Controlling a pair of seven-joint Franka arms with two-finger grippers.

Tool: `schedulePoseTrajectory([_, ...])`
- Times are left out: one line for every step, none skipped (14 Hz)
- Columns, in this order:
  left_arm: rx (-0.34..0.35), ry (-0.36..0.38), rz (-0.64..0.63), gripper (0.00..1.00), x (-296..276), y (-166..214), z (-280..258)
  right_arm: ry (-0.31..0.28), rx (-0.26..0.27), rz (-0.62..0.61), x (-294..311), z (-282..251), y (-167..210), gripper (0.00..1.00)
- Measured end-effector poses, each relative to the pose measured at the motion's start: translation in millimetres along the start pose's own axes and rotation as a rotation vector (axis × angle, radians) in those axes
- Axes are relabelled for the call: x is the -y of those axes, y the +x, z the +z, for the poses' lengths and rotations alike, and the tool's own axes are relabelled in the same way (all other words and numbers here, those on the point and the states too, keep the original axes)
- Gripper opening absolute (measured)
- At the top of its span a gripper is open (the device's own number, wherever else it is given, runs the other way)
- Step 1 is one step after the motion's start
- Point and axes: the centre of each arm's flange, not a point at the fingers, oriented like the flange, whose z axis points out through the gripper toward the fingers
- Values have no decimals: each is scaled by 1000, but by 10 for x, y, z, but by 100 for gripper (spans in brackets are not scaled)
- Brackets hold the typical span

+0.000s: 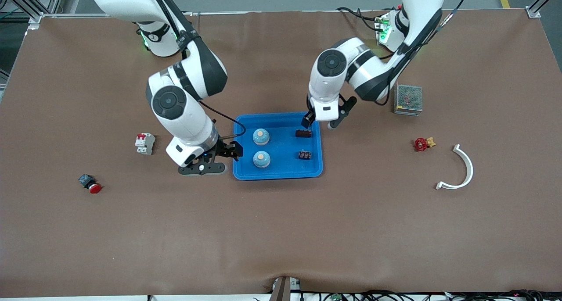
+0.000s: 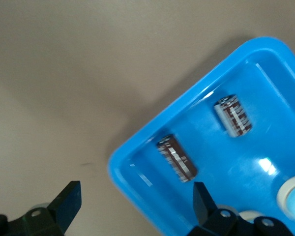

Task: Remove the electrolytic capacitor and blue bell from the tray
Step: 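Grasp a brown capacitor with the left gripper while the right gripper descends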

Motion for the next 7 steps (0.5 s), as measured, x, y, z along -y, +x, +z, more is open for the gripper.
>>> schedulePoseTrajectory([-9, -5, -37, 100, -91, -43, 97, -4, 9, -7, 45, 69, -23, 100])
schedulePoseTrajectory([-15, -8, -70, 100, -171, -82, 202, -6, 14, -17, 102, 129, -51, 100])
schedulePoseTrajectory([-16, -9, -101, 100, -241, -106, 300, -6, 15, -27, 170, 187, -80, 100])
schedulePoseTrajectory([-12, -8, -129, 100, -302, -112, 383, -6, 16, -37, 234, 263, -106, 100])
schedulePoseTrajectory([-5, -6, -150, 97, -352, -115, 450, -6, 18, -45, 286, 351, -128, 100])
schedulePoseTrajectory([2, -3, -163, 97, -383, -123, 502, -7, 20, -51, 323, 441, -143, 100])
schedulePoseTrajectory([6, 1, -172, 93, -401, -128, 540, -9, 24, -56, 354, 522, -160, 100])
